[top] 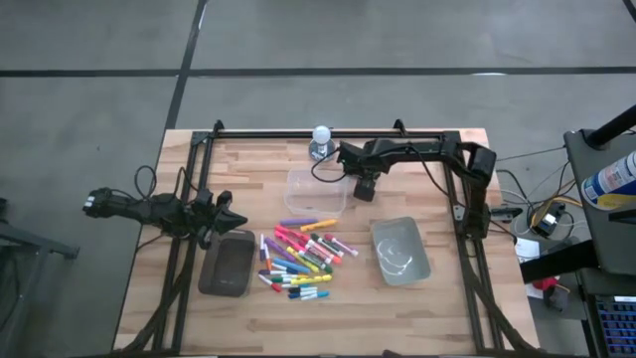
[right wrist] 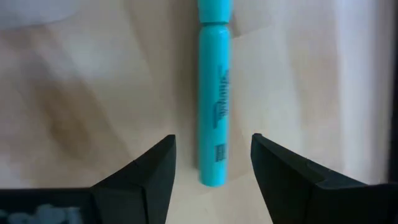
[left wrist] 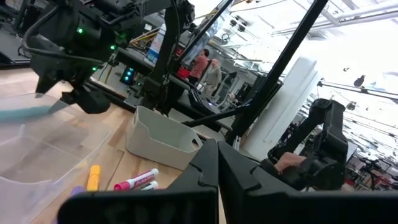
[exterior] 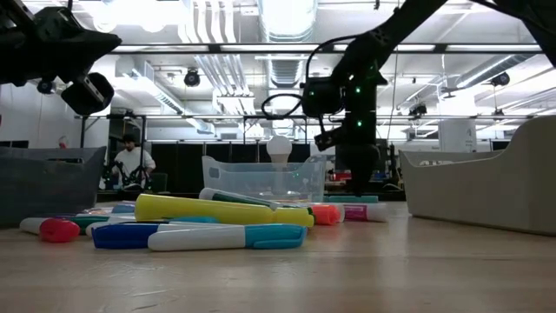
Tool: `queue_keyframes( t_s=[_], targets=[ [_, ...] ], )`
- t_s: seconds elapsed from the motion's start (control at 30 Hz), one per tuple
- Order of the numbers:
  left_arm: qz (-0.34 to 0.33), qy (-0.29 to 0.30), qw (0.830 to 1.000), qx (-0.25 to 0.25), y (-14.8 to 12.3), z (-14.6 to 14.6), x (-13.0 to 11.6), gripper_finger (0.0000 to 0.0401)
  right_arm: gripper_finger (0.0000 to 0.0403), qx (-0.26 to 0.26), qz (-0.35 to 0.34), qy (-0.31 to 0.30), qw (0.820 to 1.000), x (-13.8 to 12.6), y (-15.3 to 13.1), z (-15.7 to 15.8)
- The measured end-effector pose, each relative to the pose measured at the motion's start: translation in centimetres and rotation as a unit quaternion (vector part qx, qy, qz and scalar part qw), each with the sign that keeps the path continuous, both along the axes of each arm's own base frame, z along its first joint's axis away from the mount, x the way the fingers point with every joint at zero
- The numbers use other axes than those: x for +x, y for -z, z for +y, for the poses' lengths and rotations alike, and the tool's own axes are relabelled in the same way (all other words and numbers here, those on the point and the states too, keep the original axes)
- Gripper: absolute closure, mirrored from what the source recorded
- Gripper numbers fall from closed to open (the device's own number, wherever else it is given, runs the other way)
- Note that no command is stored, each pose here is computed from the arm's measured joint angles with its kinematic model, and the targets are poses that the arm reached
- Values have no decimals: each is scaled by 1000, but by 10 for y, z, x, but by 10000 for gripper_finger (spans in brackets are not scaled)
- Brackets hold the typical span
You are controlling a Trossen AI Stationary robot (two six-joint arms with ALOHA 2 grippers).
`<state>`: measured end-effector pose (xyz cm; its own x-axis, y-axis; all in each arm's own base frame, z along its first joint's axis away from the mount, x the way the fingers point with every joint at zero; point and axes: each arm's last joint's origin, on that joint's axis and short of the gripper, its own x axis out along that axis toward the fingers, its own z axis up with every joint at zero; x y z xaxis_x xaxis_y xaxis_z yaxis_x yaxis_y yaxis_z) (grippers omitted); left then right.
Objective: Pick & Place Markers
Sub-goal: Put the light blue highlighter into the gray bin
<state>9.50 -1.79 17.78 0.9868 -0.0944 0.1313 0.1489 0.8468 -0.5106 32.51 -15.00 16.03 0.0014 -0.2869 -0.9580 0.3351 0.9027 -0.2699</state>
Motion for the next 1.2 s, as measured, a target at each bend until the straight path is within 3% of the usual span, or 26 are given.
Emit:
queue_keyframes(
  t_s=[0.43,0.97,1.2],
  targets=[
    [0,0,1000,0,0,0,0,401,202,38,-46,35,998,-8,2,-25],
    [0,0,1000,0,0,0,0,401,203,69,-62,37,995,-14,19,-20],
    [0,0,1000,0,0,0,0,401,267,76,-66,39,994,-13,19,-19]
  ],
)
